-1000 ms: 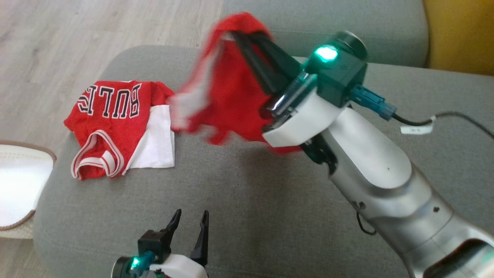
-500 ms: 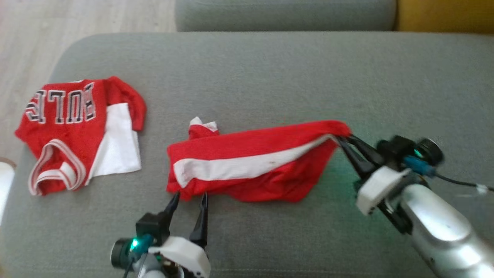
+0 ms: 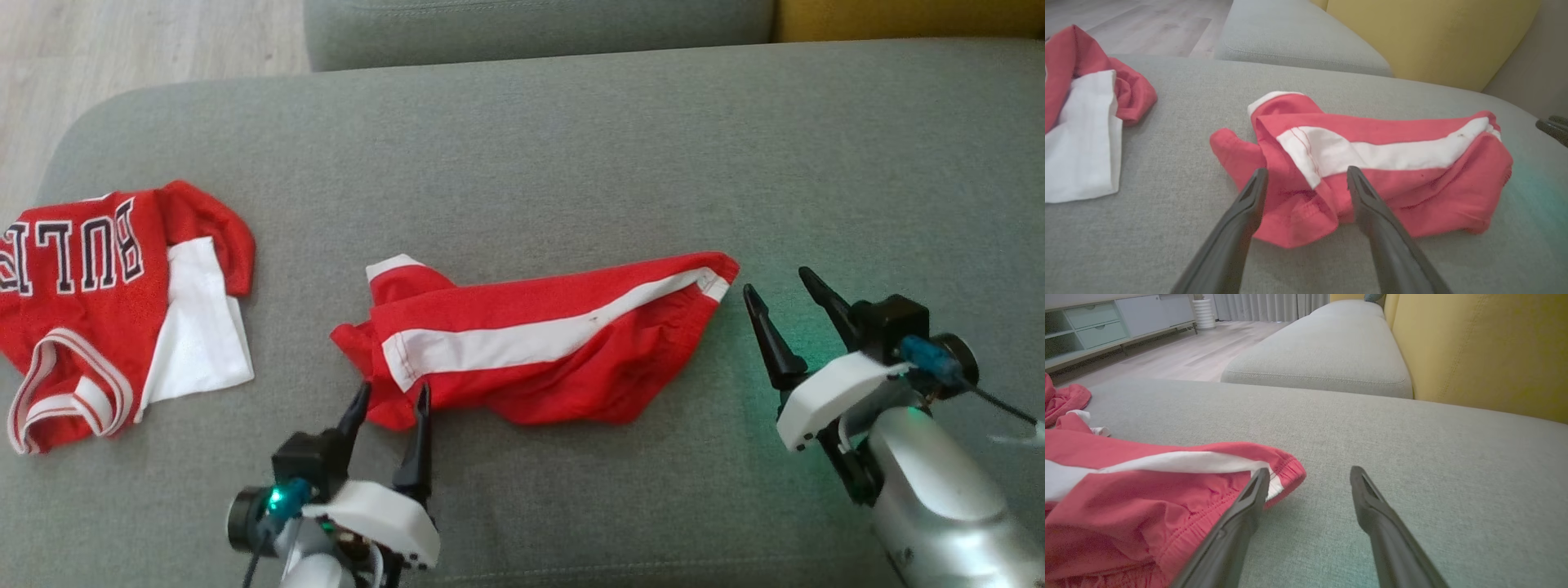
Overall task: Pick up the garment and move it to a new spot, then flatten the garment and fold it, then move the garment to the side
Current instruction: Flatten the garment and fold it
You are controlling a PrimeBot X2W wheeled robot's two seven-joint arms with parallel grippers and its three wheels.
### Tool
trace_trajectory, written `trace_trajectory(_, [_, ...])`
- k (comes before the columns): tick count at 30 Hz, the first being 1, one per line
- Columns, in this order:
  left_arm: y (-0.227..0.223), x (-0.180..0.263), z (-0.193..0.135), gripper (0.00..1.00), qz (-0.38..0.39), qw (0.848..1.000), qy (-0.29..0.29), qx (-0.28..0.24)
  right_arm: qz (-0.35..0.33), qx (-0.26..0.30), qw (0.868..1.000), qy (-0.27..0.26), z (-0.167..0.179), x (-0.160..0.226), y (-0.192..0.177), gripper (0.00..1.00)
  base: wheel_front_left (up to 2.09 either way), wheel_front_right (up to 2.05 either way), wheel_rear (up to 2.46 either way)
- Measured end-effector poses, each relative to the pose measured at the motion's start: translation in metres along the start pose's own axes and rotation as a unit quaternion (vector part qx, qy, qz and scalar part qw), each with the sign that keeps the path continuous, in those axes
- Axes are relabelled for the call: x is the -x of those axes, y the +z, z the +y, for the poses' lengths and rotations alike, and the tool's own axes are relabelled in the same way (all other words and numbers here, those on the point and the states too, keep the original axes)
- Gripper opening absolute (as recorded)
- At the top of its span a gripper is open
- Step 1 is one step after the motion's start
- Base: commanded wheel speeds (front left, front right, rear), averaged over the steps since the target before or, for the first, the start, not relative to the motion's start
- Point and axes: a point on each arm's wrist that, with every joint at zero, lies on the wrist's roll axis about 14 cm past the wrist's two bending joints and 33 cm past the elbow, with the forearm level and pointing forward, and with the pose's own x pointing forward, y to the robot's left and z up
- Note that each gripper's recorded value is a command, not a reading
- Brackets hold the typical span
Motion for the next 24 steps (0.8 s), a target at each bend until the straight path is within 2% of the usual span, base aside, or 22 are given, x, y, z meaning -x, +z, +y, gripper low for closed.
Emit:
trace_trajectory(8, [0.017, -0.014, 0.0, 1.0, -0.02, 0.999, 0.006, 0.028, -0.027, -0.025, 0.999, -0.011, 0.017, 0.016, 0.001, 1.0, 0.0, 0.0, 0.0])
trace_trajectory(17, [-0.016, -0.015, 0.004, 1.0, 0.037, 0.996, 0.027, 0.078, -0.024, -0.041, 0.999, -0.02, 0.023, 0.026, -0.007, 1.0, 0.0, 0.0, 0.0])
trace_trajectory(21, [-0.015, -0.021, -0.001, 1.0, 0.037, 0.995, 0.019, 0.086, -0.025, -0.045, 0.998, -0.026, 0.021, 0.028, -0.008, 1.0, 0.0, 0.0, 0.0])
trace_trajectory(22, [-0.014, -0.023, -0.002, 0.78, 0.037, 0.995, 0.017, 0.086, -0.025, -0.045, 0.998, -0.027, 0.02, 0.029, -0.008, 1.0, 0.0, 0.0, 0.0])
trace_trajectory(23, [-0.013, -0.024, -0.003, 0.44, 0.035, 0.996, 0.016, 0.086, -0.024, -0.046, 0.998, -0.029, 0.019, 0.029, -0.008, 1.0, 0.0, 0.0, 0.0])
trace_trajectory(24, [-0.012, -0.026, -0.003, 0.2, 0.034, 0.996, 0.014, 0.082, -0.025, -0.046, 0.998, -0.029, 0.018, 0.029, -0.008, 1.0, 0.0, 0.0, 0.0])
